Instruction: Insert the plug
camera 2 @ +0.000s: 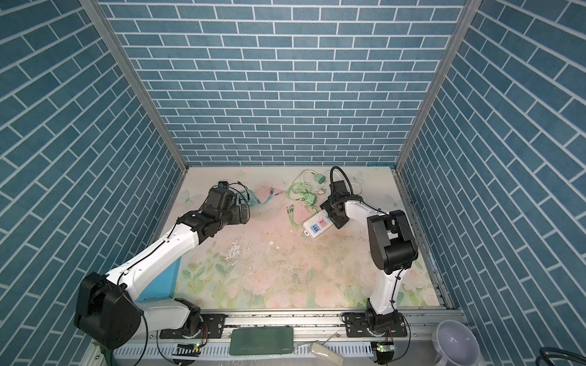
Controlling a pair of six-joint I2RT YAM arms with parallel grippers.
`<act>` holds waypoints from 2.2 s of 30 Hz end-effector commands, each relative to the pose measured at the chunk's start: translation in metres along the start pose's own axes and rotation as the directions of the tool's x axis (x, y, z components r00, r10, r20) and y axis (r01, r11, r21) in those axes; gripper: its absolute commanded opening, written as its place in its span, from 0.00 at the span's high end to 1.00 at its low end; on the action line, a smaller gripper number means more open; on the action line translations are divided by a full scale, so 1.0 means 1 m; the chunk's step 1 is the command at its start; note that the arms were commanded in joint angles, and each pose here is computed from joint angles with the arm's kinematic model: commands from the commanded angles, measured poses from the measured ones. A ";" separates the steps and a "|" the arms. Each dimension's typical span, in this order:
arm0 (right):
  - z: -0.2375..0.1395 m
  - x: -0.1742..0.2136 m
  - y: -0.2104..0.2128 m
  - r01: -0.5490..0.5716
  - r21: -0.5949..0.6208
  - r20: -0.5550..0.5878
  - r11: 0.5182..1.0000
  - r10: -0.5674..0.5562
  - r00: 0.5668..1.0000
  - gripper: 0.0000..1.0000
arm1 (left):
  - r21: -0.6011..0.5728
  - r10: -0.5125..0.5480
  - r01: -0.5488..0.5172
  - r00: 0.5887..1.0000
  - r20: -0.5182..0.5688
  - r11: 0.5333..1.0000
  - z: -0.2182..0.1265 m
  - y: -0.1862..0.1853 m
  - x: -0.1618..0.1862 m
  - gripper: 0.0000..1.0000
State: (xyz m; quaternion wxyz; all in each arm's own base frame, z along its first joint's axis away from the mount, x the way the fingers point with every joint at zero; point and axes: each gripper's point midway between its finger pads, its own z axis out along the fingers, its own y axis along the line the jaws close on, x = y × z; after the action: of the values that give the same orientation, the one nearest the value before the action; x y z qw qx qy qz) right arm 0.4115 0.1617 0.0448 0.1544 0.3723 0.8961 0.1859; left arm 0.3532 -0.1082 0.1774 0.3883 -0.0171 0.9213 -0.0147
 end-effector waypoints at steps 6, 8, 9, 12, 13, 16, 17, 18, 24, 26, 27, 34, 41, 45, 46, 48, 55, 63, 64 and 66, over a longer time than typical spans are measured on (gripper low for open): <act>0.006 0.008 0.005 -0.003 -0.002 -0.052 1.000 0.003 0.999 0.07 | 0.038 -0.022 0.025 0.997 -0.068 0.999 0.007 -0.008 0.019 0.00; 0.002 0.006 0.014 0.027 -0.016 -0.056 1.000 -0.028 0.998 0.04 | 0.050 -0.023 0.027 0.997 -0.075 0.998 0.008 -0.010 0.020 0.00; -0.002 0.004 0.018 0.042 -0.023 -0.047 0.999 -0.044 0.998 0.04 | 0.057 -0.022 0.027 0.997 -0.076 0.998 0.007 -0.011 0.020 0.01; -0.018 -0.003 0.026 0.095 -0.034 -0.018 0.995 -0.096 0.995 0.02 | 0.078 -0.024 0.032 0.996 -0.091 0.996 0.007 -0.015 0.022 0.00; -0.025 -0.009 0.025 0.119 -0.023 0.011 0.993 -0.119 0.993 0.02 | 0.094 -0.025 0.035 0.995 -0.097 0.995 0.006 -0.019 0.022 0.00; -0.048 -0.021 0.022 0.213 0.016 0.043 0.977 -0.213 0.976 0.02 | 0.134 -0.029 0.044 0.993 -0.116 0.990 0.004 -0.030 0.027 0.00; -0.055 -0.026 0.018 0.242 0.042 0.050 0.969 -0.244 0.969 0.02 | 0.149 -0.026 0.045 0.992 -0.124 0.988 0.004 -0.035 0.028 0.00; -0.061 -0.029 0.013 0.266 0.070 0.052 0.961 -0.270 0.961 0.02 | 0.157 -0.022 0.043 0.991 -0.131 0.987 0.004 -0.039 0.029 0.00; -0.084 -0.069 -0.019 0.391 0.229 0.110 0.891 -0.423 0.899 0.03 | 0.215 -0.006 0.045 0.984 -0.176 0.976 0.010 -0.077 0.035 0.00; -0.083 -0.089 -0.020 0.416 0.209 0.126 0.885 -0.446 0.886 0.04 | 0.244 -0.014 0.059 0.983 -0.184 0.968 0.013 -0.095 0.035 0.00; -0.082 -0.100 -0.020 0.413 0.199 0.129 0.889 -0.441 0.888 0.05 | 0.258 -0.017 0.065 0.982 -0.186 0.964 0.016 -0.102 0.036 0.00; -0.061 -0.141 0.024 0.610 0.062 0.139 0.790 -0.612 0.779 0.08 | 0.354 -0.008 0.082 0.979 -0.206 0.932 0.031 -0.165 0.041 0.01; -0.021 -0.160 0.034 0.616 -0.039 0.049 0.787 -0.614 0.788 0.11 | 0.412 0.011 0.087 0.973 -0.231 0.907 0.041 -0.213 0.047 0.02; -0.006 -0.162 0.036 0.593 -0.072 0.010 0.802 -0.594 0.804 0.12 | 0.431 0.005 0.110 0.967 -0.256 0.896 0.046 -0.227 0.054 0.02; -0.003 -0.161 0.036 0.591 -0.073 0.000 0.803 -0.593 0.805 0.12 | 0.432 0.006 0.112 0.965 -0.262 0.895 0.048 -0.229 0.056 0.03; 0.004 -0.157 0.036 0.586 -0.099 -0.029 0.804 -0.591 0.806 0.12 | 0.435 0.005 0.116 0.963 -0.269 0.893 0.050 -0.232 0.059 0.03; 0.020 -0.138 0.031 0.553 -0.167 -0.098 0.816 -0.572 0.814 0.13 | 0.429 -0.007 0.132 0.960 -0.280 0.894 0.054 -0.230 0.066 0.03; 0.004 -0.088 -0.003 0.510 -0.178 -0.233 0.842 -0.539 0.809 0.15 | 0.314 -0.045 0.140 0.955 -0.292 0.939 0.063 -0.201 0.073 0.03; 0.001 -0.080 -0.008 0.517 -0.172 -0.251 0.839 -0.544 0.800 0.16 | 0.304 -0.055 0.148 0.954 -0.296 0.941 0.065 -0.197 0.074 0.03; -0.002 -0.064 -0.022 0.538 -0.137 -0.282 0.832 -0.553 0.784 0.16 | 0.281 -0.078 0.169 0.949 -0.307 0.945 0.068 -0.188 0.077 0.03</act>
State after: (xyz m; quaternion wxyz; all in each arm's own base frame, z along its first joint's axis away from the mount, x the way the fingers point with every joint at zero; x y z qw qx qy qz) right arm 0.4864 0.0835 0.0511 0.1326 0.0761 0.9659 0.2091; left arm 0.3544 -0.3216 0.0895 0.2508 0.0132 0.9455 -0.2074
